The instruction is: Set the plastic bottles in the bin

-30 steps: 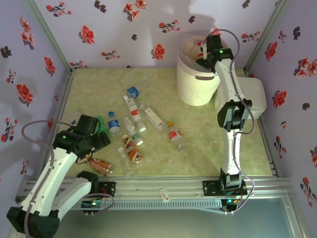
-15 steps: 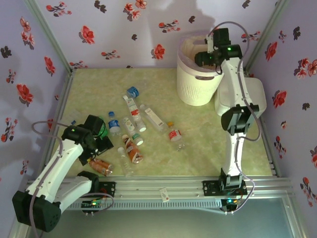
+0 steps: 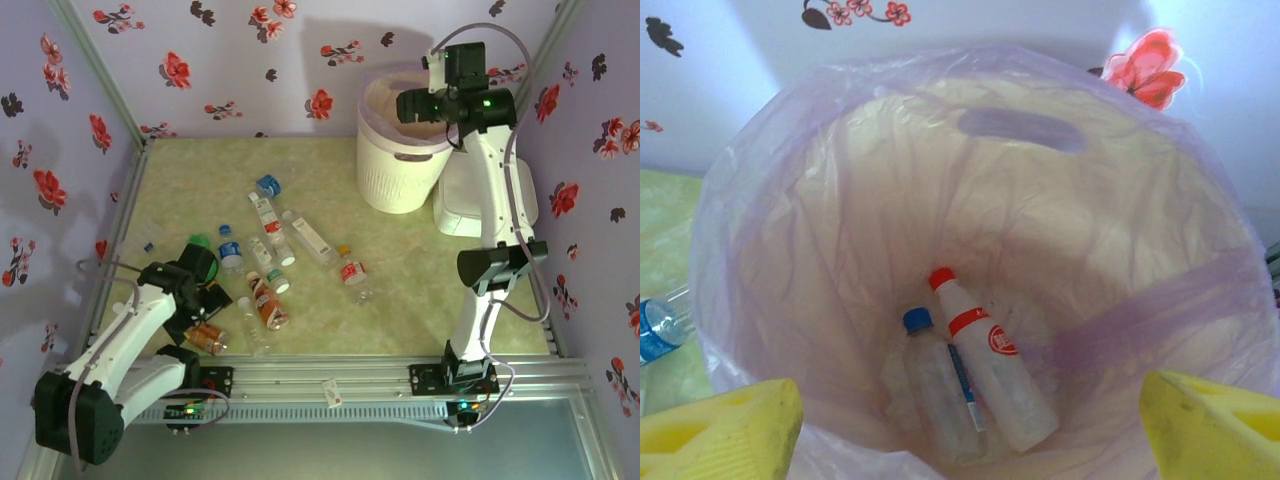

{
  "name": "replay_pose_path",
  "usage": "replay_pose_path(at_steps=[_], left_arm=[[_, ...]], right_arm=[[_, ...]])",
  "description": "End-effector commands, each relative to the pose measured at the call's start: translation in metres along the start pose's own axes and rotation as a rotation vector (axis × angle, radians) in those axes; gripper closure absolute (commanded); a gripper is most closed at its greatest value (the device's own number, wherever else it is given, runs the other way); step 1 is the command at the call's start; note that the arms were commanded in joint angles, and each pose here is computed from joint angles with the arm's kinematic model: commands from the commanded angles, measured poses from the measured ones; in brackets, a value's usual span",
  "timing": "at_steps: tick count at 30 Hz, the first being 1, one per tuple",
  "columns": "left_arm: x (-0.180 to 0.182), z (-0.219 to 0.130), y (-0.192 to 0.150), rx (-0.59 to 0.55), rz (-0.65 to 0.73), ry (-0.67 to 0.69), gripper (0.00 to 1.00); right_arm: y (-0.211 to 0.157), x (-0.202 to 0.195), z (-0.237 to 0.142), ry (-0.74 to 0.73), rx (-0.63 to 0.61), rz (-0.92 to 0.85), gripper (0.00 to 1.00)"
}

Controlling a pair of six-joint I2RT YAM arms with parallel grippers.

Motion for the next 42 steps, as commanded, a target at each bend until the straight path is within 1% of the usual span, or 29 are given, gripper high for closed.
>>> replay_pose_path(at_steps=[1,7,14,20,24,26,28,32,35,37,42], left_arm=[[-0.001,0.013,-0.006,0.053,-0.062,-0.009,0.01],[-0.006,0.028,-0.005,0.071,-0.071,-0.014,0.03],[-0.015,0.042,0.005,0.05,-0.081,-0.032,0.08],[-0.02,0.039,0.01,0.02,-0.078,-0.063,0.21],[-0.018,0.039,0.01,0.005,-0.086,-0.059,0.35],[-0.018,0.038,0.009,0.002,-0.091,-0.064,0.39],[-0.017,0.036,0.009,-0.005,-0.09,-0.066,0.41],[-0.015,0.022,0.013,-0.052,-0.073,-0.074,0.44],[-0.017,0.003,0.02,-0.108,-0.037,-0.081,0.44],[-0.018,-0.011,0.027,-0.155,-0.019,-0.085,0.45],[-0.028,-0.047,0.046,-0.296,0.021,-0.143,0.53]], right_arm=[[0.005,0.001,-0.017,-0.007,-0.045,-0.015,0.12],[0.008,0.001,-0.026,-0.01,-0.072,-0.019,0.13],[0.006,0.0,-0.026,-0.013,-0.071,-0.021,0.13],[0.003,0.001,-0.027,-0.012,-0.06,-0.017,0.13],[-0.001,0.009,-0.032,0.034,-0.064,-0.006,0.14],[-0.001,0.012,-0.038,0.052,-0.08,0.0,0.14],[-0.001,0.015,-0.045,0.067,-0.086,0.002,0.14],[-0.003,0.019,-0.056,0.098,-0.089,0.017,0.14],[-0.009,0.028,-0.067,0.131,-0.088,0.022,0.14],[-0.014,0.036,-0.074,0.161,-0.091,0.022,0.15],[-0.031,0.056,-0.093,0.258,-0.084,0.05,0.15]])
Point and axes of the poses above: each hand's point on the last joint's axis, 136 mm out from that joint toward the fingers, its own z axis out along the fingers, its own x axis along the line the jaws close on, y = z × x, the point moved 7 cm from there along -z, back along the fingers, and after that the axes turned 12 degrees about z, right-handed, at the moved point
